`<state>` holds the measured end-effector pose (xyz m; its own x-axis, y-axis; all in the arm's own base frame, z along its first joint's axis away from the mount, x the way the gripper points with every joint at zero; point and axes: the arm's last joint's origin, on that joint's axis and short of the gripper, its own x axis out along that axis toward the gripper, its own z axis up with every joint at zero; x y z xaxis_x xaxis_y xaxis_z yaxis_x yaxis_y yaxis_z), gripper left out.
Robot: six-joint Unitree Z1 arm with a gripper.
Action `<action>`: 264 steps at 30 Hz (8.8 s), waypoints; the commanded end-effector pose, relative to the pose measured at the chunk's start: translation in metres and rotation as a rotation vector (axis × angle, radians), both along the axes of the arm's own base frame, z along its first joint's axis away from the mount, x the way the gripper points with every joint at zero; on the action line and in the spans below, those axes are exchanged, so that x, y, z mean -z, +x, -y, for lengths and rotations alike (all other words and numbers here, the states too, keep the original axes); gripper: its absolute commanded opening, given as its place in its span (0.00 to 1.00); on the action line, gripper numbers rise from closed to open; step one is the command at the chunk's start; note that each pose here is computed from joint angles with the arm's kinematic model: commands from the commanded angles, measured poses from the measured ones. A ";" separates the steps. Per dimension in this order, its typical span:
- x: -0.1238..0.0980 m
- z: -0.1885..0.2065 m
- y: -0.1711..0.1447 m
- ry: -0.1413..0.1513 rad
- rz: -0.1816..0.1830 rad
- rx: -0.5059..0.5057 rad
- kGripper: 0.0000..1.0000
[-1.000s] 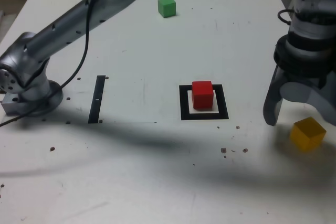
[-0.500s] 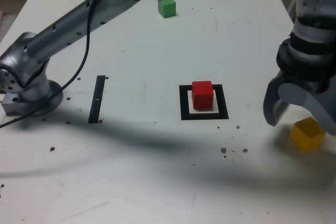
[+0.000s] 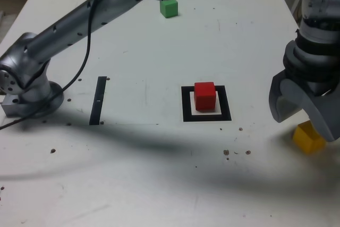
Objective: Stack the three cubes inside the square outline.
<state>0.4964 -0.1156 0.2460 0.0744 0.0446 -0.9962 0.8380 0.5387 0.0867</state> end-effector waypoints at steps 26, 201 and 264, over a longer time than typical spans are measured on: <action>0.021 0.013 0.007 0.052 0.003 0.018 0.86; -0.041 -0.204 -0.203 0.064 -0.101 -1.063 1.00; 0.015 -0.458 -0.202 0.019 -0.199 -1.381 0.98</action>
